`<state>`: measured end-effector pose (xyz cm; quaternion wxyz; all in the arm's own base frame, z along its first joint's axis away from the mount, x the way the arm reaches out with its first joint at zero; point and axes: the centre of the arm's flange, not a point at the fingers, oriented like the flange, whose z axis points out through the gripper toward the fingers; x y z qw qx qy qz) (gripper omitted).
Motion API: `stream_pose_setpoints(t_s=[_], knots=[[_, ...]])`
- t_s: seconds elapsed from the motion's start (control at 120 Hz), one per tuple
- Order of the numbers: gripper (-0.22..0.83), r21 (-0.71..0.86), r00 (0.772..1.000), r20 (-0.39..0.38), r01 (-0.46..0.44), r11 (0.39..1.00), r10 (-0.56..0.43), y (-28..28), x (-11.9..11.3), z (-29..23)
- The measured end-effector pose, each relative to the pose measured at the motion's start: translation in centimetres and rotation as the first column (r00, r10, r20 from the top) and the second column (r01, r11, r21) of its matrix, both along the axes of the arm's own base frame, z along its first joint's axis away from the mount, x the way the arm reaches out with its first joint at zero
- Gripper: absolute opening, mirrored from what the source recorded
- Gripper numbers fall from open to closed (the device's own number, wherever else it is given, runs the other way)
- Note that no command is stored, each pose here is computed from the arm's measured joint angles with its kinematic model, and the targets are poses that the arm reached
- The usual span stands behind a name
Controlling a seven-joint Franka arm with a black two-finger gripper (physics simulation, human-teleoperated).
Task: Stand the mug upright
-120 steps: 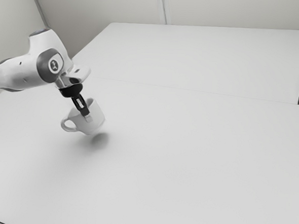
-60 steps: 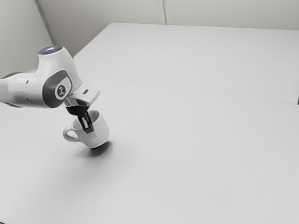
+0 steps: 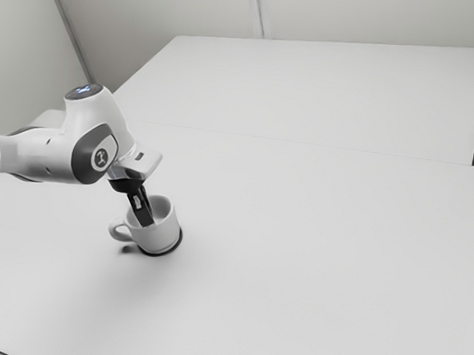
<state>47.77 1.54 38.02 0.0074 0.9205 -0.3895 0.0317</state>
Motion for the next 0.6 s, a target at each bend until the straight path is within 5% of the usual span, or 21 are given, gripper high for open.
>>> stream_pose_setpoints(t_s=[0.158,0.267,0.6], knots=[[0.49,-0.002,1.0,0.016,-0.007,1.0,0.007,0.1,0.2,0.7],[0.54,-0.012,0.994,0.024,-0.104,0.994,0.105,0.1,0.6,2.8],[0.6,-0.087,0.936,0.113,-0.326,0.941,0.334,-2.3,5.8,20.5]])
